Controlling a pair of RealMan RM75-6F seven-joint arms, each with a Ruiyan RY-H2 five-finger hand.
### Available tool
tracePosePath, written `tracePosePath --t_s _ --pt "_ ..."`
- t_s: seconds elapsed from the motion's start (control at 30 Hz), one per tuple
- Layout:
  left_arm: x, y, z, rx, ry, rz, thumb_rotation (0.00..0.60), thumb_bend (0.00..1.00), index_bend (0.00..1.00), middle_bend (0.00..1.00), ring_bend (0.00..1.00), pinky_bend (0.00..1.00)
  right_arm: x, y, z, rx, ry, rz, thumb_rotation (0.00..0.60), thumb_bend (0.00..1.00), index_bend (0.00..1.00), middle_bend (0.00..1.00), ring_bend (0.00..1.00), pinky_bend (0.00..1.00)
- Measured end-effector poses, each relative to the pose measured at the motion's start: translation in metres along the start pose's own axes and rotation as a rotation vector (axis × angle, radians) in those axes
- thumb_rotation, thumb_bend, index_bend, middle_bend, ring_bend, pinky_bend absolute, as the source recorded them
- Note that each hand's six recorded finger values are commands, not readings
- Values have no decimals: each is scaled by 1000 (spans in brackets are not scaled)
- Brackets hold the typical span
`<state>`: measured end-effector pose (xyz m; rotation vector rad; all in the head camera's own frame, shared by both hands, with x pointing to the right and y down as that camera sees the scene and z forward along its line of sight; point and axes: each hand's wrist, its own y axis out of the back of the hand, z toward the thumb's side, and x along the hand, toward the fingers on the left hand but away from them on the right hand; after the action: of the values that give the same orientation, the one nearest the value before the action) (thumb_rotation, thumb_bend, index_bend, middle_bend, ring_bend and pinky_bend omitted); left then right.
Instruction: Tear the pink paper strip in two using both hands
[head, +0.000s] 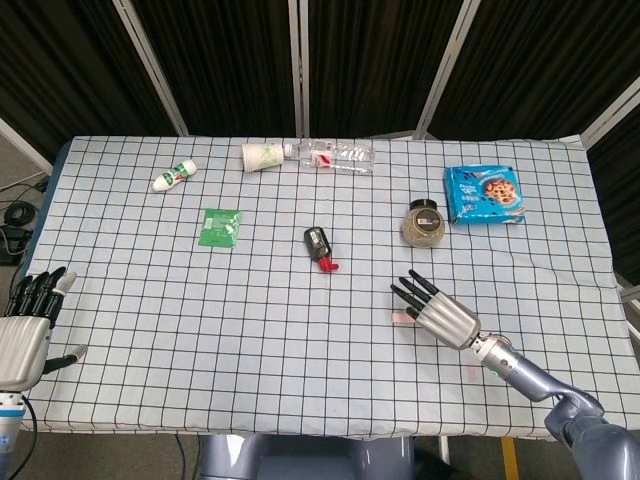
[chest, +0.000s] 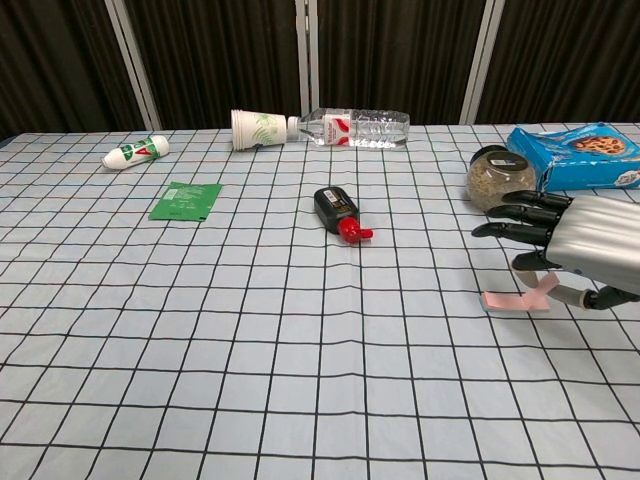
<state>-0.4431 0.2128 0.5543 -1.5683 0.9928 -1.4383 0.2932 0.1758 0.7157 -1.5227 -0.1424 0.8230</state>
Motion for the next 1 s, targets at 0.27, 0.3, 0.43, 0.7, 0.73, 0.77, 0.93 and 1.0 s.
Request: tracePosePath --t_s 0.27,0.3,0.43,0.7,0.73,0.77,0.93,1.0 --pt "0 -1 1 -1 -1 -4 600 0 0 0 0 0 -1 2 -1 -45 -11 -10 600 381 654 110 0 0" --pt "1 -1 0 -1 0 -4 600 0 0 0 0 0 -2 3 -1 -53 -13 -16 600 386 661 113 0 0" --pt "1 -2 0 -1 2 -9 600 0 0 0 0 0 -5 8 0 -69 -13 -38 600 402 679 119 0 0" --pt "8 -4 3 -27 -25 -19 600 0 0 0 0 0 -20 30 3 -142 -22 -112 600 403 695 123 0 0" --pt "10 -5 4 -33 -32 -21 600 0 0 0 0 0 -23 33 3 -153 -23 -122 600 404 697 123 0 0" --pt "12 -6 5 -40 -39 -23 600 0 0 0 0 0 -27 38 4 -168 -25 -135 600 405 698 123 0 0" --pt "26 -11 16 -123 -107 -28 600 0 0 0 0 0 -46 65 8 -249 -40 -190 600 413 703 130 0 0" --pt "37 -15 21 -147 -144 -24 600 0 6 0 0 0 -56 78 11 -293 -51 -211 600 414 704 133 0 0"
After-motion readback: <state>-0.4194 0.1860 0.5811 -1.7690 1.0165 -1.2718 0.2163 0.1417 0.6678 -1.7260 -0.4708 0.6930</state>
